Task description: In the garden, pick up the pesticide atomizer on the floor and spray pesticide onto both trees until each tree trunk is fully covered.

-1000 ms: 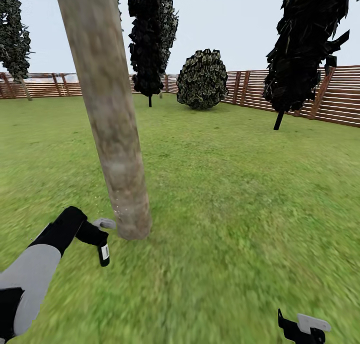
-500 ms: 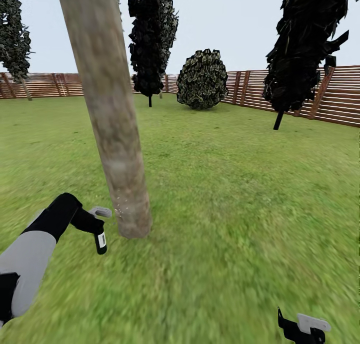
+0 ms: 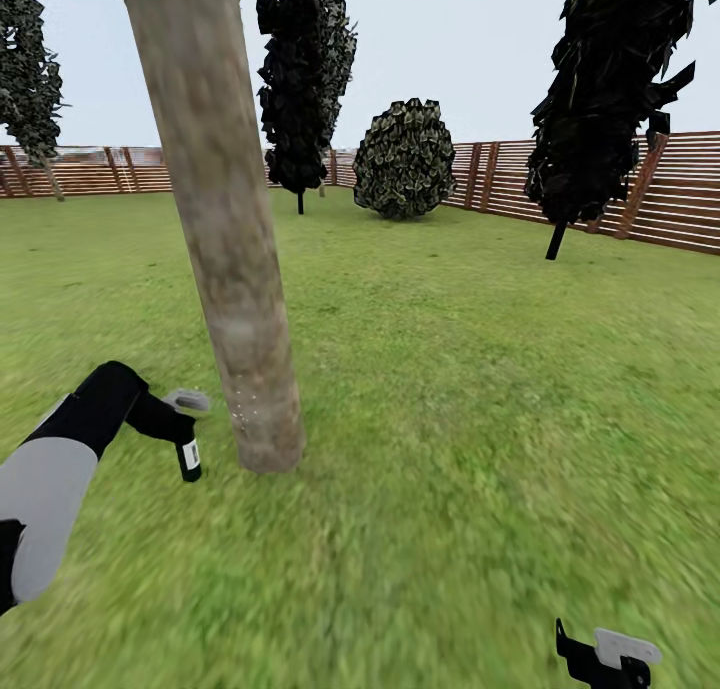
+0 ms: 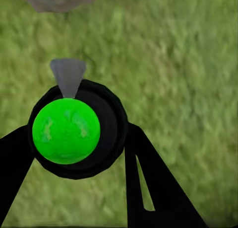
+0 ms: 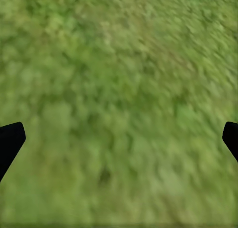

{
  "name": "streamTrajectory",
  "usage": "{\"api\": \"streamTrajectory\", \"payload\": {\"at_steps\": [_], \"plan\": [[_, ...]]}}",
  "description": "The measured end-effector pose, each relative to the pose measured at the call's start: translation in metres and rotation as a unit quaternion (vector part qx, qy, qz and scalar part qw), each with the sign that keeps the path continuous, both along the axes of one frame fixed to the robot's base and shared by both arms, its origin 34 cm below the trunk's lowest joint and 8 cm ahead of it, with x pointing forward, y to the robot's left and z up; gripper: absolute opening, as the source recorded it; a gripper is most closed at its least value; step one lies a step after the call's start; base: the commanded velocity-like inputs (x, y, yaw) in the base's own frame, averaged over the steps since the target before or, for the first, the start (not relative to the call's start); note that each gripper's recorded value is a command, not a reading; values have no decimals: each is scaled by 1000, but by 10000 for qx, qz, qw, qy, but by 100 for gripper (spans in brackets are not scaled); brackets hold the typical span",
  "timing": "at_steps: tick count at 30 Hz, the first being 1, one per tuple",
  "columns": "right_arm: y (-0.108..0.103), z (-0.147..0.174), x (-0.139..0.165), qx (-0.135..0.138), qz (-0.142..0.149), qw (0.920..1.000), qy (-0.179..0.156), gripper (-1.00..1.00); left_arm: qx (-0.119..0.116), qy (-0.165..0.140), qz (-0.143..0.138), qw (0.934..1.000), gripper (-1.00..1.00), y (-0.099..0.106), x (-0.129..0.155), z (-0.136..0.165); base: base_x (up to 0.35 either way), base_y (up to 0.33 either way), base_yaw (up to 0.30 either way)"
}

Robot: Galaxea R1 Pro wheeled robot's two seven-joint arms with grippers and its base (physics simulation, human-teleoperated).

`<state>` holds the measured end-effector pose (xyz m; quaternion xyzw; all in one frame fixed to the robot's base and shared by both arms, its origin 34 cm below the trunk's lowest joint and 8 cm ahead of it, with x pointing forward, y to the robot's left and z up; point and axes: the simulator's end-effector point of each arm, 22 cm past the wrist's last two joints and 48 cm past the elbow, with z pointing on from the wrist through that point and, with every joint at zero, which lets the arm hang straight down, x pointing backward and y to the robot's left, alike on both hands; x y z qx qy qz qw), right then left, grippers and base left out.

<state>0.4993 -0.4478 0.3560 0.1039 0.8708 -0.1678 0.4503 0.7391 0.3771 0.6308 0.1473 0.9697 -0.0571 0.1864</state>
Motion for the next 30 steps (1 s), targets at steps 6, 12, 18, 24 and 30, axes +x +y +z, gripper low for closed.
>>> {"api": "streamTrajectory", "payload": {"at_steps": [6,12,18,24,30], "plan": [[0,0,0,0,-2,10000,-1,100,-127,80,-202,9997,-100,-29,-1,-8,0,0,0],[0,0,0,-1,1,10000,-1,100,-410,291,-720,9961,-100,-66,-10,-4,0,0,0],[0,0,0,-1,2,10000,-1,100,-338,312,-563,9974,-100,-31,-15,2,0,0,0],[0,0,0,-1,2,10000,-1,100,-379,296,-597,9971,-100,-38,-14,4,0,0,0],[0,0,0,-1,2,10000,-1,100,-401,-96,-538,9977,-100,-52,14,50,0,0,0]]}}
